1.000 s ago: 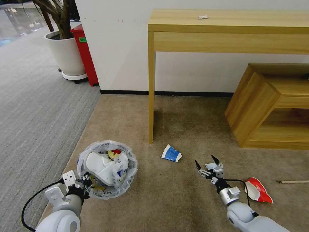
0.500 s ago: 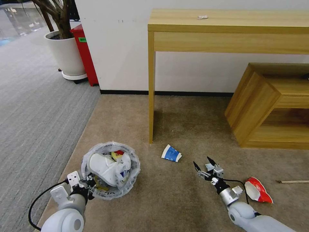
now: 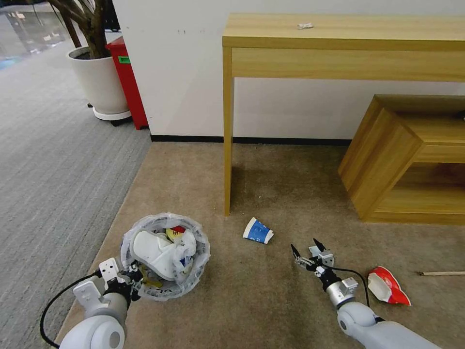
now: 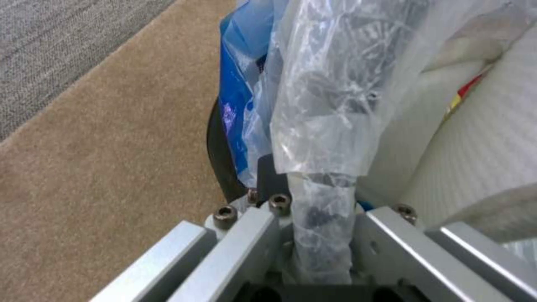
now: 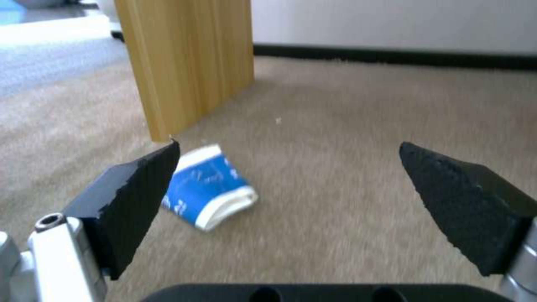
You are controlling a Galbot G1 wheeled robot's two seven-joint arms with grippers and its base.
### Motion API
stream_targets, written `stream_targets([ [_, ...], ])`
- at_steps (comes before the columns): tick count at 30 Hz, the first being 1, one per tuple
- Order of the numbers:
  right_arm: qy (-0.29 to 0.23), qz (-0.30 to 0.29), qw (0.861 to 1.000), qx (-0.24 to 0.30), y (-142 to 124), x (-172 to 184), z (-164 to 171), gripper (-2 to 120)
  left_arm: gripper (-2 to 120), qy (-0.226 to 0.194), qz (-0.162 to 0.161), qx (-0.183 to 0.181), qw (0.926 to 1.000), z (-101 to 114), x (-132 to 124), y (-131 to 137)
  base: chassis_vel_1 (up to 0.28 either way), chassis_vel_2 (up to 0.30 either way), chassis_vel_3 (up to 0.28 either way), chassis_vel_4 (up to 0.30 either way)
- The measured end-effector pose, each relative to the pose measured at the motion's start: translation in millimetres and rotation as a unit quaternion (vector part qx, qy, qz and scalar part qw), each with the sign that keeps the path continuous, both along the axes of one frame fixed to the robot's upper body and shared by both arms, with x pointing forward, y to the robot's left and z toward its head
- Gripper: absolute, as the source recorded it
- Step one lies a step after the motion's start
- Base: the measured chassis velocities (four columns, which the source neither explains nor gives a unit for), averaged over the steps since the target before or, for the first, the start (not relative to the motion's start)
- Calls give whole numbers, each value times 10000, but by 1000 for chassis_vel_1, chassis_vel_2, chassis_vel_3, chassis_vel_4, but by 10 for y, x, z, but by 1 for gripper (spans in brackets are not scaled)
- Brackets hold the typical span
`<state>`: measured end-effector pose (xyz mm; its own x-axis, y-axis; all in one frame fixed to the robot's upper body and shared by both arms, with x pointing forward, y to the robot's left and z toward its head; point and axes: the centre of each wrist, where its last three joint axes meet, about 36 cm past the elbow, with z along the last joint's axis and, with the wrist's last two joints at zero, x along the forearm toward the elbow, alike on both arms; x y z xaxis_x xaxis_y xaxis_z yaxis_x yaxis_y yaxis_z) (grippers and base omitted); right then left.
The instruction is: Pick up the trash bin and place the garbage on the floor into it.
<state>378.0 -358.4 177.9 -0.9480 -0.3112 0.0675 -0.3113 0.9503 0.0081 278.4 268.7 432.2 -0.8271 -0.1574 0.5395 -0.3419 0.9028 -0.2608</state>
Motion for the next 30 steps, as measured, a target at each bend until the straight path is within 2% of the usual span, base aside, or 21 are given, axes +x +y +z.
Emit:
stream_targets([
  [3,-264,99,9996,-31,-33,43,39,100,0,6,-1,-5,10000,-10,3,0,0,0,0,0],
  [6,-813,206,9963,-199,-68,88,174,100,0,-23,-9,7,10000,-2,17,8,0,0,0,0],
  [9,-931,256,9948,-332,-135,72,202,100,0,-34,-20,4,10000,2,23,6,0,0,0,0],
  [16,-1047,298,9927,-523,-209,77,236,99,0,-53,-46,-9,10000,8,32,-7,0,0,0,0],
  [30,-1092,332,9918,-567,-134,89,223,96,0,-64,-63,-5,10000,12,21,-6,-27,27,25,-27],
])
